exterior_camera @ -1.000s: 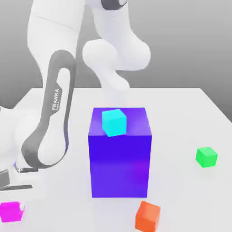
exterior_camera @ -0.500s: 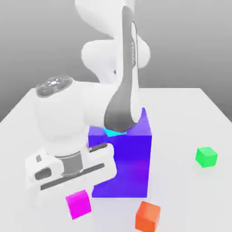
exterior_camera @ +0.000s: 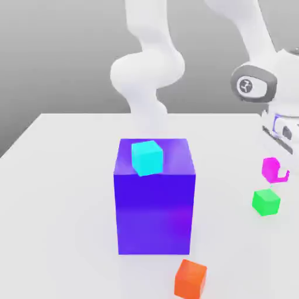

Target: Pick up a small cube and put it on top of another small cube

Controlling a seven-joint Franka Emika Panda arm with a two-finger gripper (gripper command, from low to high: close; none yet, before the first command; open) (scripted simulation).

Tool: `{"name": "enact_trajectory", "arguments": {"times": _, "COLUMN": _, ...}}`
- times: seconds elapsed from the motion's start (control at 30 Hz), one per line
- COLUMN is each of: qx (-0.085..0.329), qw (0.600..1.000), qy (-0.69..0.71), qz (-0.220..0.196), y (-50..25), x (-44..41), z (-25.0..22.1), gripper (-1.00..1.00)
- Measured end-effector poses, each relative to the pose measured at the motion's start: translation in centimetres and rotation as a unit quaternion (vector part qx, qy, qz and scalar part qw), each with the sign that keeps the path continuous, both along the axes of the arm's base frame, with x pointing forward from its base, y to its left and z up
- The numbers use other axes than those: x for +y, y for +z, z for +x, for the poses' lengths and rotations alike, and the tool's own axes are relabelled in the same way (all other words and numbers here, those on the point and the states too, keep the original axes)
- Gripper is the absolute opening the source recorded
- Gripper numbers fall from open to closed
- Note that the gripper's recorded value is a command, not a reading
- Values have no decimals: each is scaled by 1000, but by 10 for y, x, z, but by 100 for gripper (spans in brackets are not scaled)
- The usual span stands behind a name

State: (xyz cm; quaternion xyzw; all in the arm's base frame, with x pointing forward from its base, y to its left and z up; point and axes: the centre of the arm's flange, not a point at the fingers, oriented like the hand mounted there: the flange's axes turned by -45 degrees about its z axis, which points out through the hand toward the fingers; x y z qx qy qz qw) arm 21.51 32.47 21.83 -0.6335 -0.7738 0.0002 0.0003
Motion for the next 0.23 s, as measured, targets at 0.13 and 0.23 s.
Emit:
{"name": "enact_trajectory", "arguments": {"times": 0.13, "qx": 0, "qw": 1000, "qy": 1, "qz": -1, "y": -37, "x": -2, "z": -1, "gripper": 100}}
{"name": "enact_trajectory", "arguments": {"times": 0.23, "qx": 0, "qw": 1000, "qy": 1, "qz": -1, "y": -37, "x": -2, "z": -1, "gripper": 100}}
